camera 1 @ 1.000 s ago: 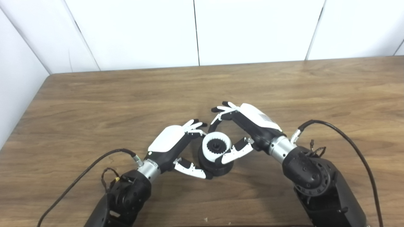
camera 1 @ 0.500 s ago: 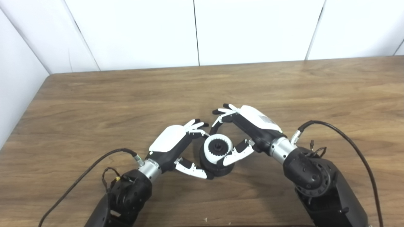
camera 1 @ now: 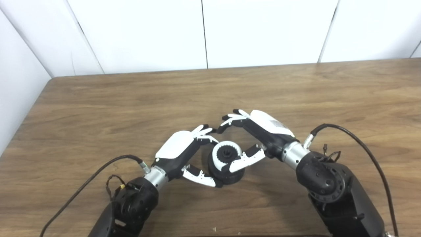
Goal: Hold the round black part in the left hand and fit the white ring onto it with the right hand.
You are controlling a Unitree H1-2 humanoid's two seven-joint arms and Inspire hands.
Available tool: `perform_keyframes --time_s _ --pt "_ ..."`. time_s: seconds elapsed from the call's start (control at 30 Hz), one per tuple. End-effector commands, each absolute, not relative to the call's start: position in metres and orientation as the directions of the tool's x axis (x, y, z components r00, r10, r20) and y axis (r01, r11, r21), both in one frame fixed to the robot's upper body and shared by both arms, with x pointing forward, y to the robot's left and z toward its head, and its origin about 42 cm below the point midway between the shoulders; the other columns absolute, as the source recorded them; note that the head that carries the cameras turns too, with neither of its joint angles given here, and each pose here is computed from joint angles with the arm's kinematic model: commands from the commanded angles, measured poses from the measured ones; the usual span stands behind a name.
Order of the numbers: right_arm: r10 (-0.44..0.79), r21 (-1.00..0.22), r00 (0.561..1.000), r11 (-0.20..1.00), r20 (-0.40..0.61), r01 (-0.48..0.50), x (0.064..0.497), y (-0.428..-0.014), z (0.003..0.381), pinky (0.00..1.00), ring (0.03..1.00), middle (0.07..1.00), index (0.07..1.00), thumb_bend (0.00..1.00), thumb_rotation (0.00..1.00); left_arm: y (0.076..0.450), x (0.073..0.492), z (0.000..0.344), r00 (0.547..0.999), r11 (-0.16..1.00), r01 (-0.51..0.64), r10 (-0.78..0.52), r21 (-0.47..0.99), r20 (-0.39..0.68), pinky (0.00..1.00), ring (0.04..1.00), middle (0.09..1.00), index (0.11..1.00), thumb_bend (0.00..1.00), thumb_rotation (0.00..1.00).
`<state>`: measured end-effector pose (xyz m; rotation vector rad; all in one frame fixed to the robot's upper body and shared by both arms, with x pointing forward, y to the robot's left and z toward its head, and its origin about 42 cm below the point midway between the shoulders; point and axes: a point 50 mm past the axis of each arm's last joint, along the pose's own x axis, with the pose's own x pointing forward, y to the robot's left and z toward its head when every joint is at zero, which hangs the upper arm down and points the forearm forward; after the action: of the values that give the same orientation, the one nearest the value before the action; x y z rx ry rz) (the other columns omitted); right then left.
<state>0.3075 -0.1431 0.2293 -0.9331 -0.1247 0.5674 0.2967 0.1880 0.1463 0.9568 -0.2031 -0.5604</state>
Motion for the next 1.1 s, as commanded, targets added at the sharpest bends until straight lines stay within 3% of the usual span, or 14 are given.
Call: perform_keyframes --time_s 0.0,0.27,0.6,0.93,1.07 --pt "0.508 -0.793 0.858 0.489 -0.080 -0.363 0.314 -0.146 0.244 0.97 1.000 0.913 0.749 1.00 0.40 0.190 0.298 0.150 0.840 0.446 0.354 -0.538 0.822 -0.070 0.90 0.988 0.930 0.635 0.79 0.34" --pt "0.477 -0.771 0.876 0.535 -0.063 -0.347 0.316 -0.160 0.247 0.97 0.992 0.930 0.799 0.99 0.39 0.190 0.298 0.149 0.846 0.454 0.357 -0.528 0.817 -0.077 0.91 0.984 0.921 0.684 0.82 0.37" --pt "0.453 -0.768 0.890 0.551 -0.054 -0.327 0.320 -0.170 0.249 0.94 0.985 0.926 0.780 1.00 0.40 0.195 0.301 0.155 0.853 0.452 0.367 -0.512 0.813 -0.100 0.89 0.971 0.916 0.779 0.99 0.44" --pt "0.437 -0.762 0.898 0.566 -0.046 -0.315 0.322 -0.177 0.250 0.88 0.979 0.921 0.757 1.00 0.42 0.201 0.303 0.161 0.845 0.452 0.427 -0.509 0.783 -0.167 0.91 0.987 0.940 0.883 1.00 0.40" --pt "0.401 -0.712 0.915 0.632 -0.036 -0.305 0.324 -0.195 0.249 0.88 0.966 0.915 0.763 0.99 0.45 0.222 0.307 0.164 0.842 0.497 0.471 -0.501 0.729 -0.202 0.91 0.979 0.949 0.944 1.00 0.46"
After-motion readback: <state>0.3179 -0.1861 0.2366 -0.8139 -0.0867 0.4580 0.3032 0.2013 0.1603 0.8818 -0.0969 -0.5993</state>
